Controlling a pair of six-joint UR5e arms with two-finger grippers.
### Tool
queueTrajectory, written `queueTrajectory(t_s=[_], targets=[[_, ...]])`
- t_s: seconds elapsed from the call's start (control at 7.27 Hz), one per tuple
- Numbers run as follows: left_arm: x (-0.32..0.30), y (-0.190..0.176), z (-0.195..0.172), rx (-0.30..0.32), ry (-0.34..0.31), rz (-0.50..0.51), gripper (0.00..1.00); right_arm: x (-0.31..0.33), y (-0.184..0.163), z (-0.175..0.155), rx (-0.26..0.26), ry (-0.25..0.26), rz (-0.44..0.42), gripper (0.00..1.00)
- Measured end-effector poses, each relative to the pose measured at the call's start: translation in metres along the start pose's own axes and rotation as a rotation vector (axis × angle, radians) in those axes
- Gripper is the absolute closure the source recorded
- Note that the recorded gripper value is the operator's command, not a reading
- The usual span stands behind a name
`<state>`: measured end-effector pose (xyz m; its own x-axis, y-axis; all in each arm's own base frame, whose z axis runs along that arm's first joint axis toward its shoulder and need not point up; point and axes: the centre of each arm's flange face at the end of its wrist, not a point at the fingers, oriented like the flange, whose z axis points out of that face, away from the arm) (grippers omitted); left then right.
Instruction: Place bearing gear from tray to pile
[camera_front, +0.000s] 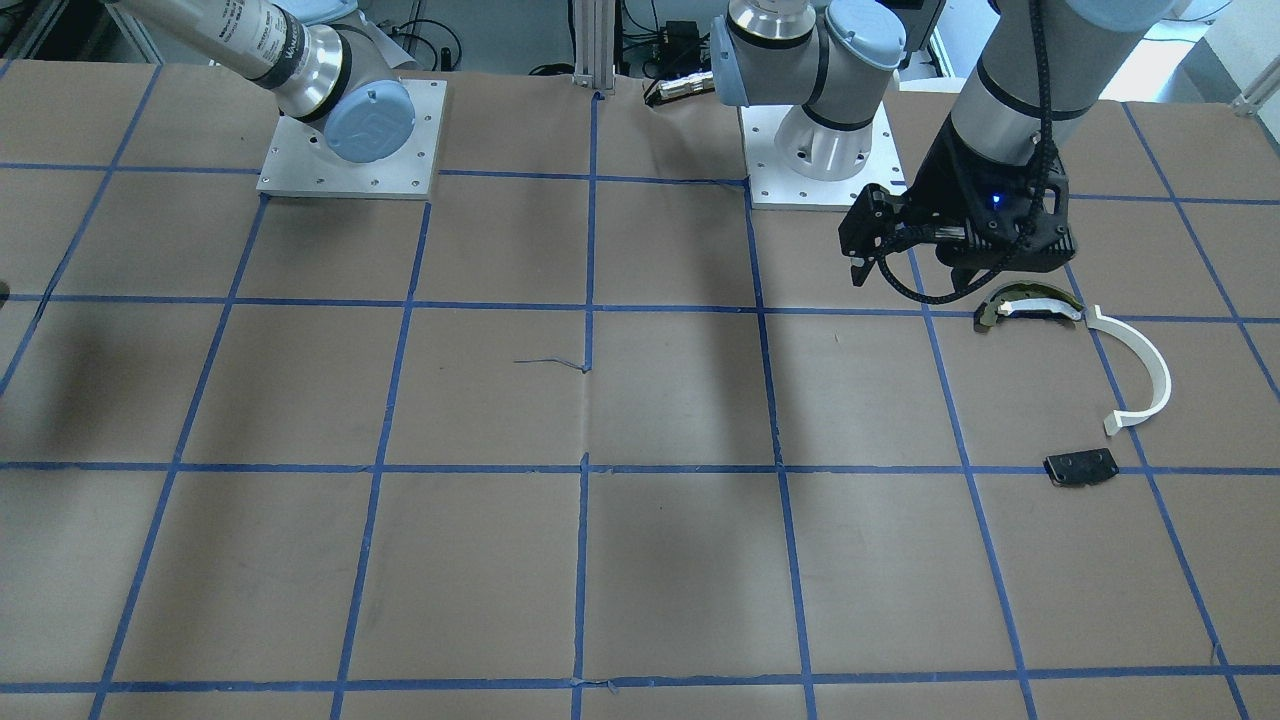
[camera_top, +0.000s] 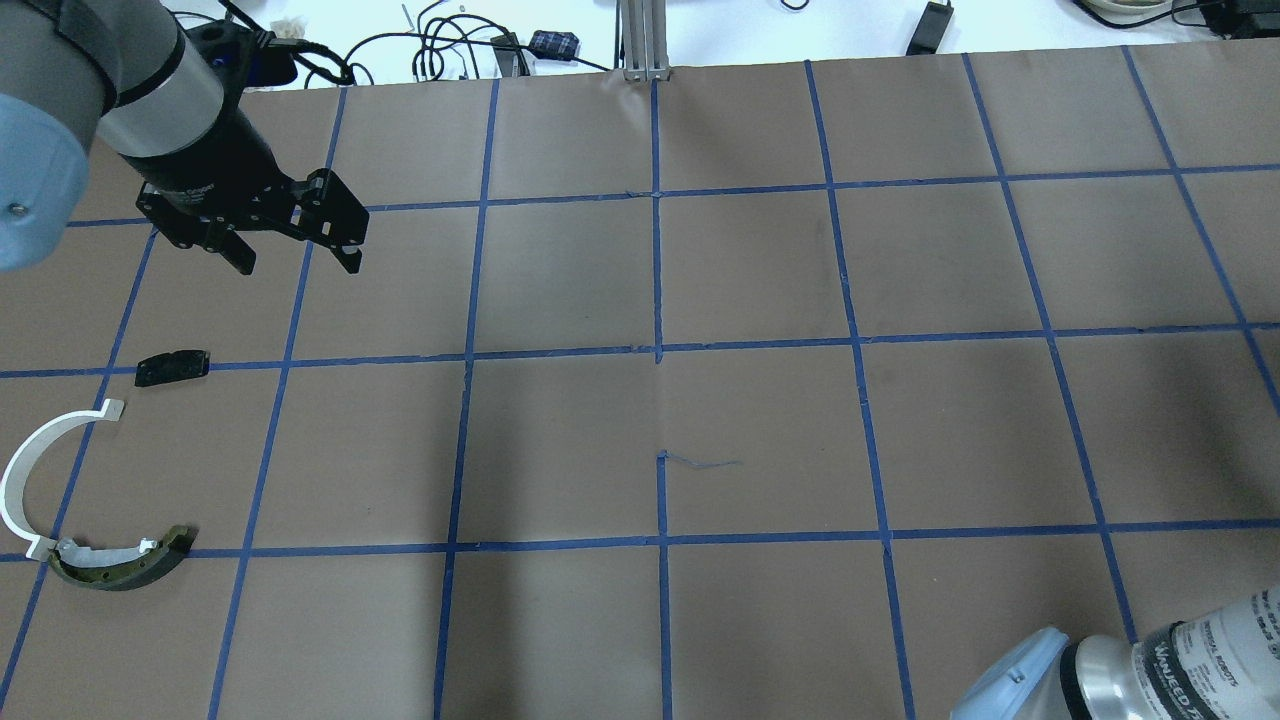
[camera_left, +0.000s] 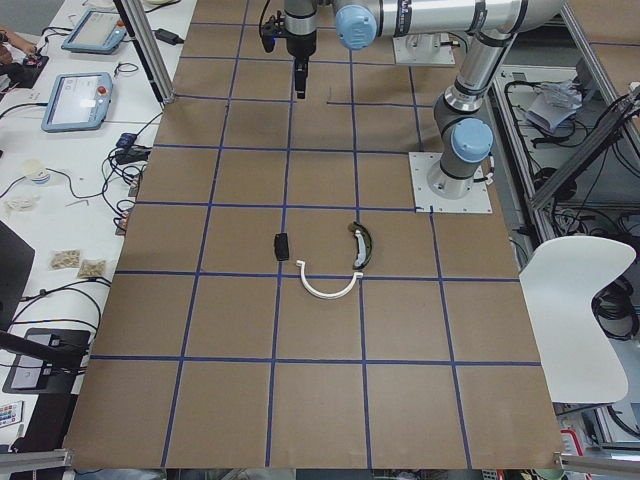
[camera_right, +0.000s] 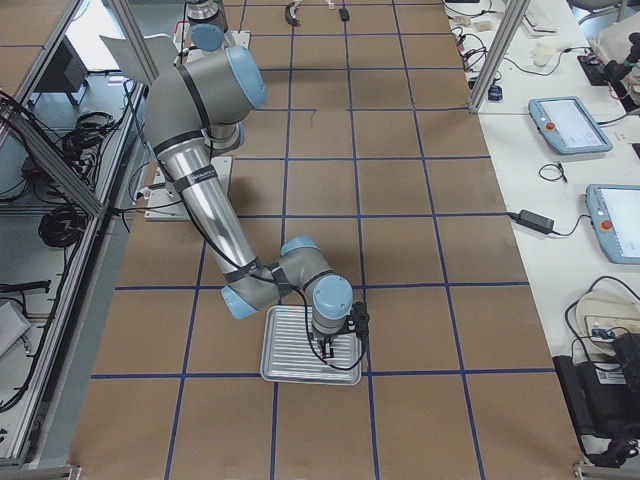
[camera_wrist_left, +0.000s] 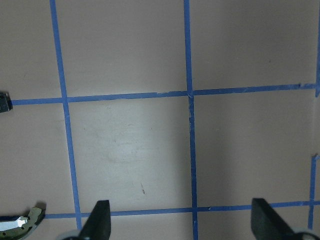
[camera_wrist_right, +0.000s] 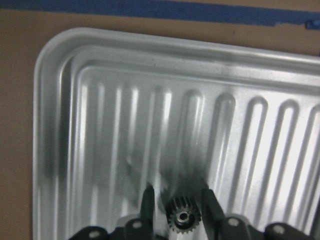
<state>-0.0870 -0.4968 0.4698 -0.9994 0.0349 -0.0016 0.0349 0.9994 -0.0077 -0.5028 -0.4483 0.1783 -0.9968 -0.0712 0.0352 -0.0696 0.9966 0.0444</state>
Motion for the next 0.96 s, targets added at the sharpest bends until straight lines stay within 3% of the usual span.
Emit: queueTrajectory(t_s=[0.41,0.55,0.69,0.96], targets=[[-0.002,-0.002,-0.004,0.022,0.000,-0.004,0.00,-0.002,-0.002,-0.009,-0.015,0.009,-0.011,0.98],[-0.002,-0.001,-0.005,0.025,0.000,-0.004,0.00,-0.008,-0.005,-0.026,-0.033,0.017,-0.021,0.98],[-0.002,-0.001,-0.006,0.027,0.000,-0.004,0.00,-0.025,-0.012,-0.058,-0.070,0.014,-0.046,0.98],[0.000,0.000,-0.005,0.027,0.006,-0.003,0.00,-0.097,-0.032,-0.151,-0.144,0.008,-0.083,0.98]])
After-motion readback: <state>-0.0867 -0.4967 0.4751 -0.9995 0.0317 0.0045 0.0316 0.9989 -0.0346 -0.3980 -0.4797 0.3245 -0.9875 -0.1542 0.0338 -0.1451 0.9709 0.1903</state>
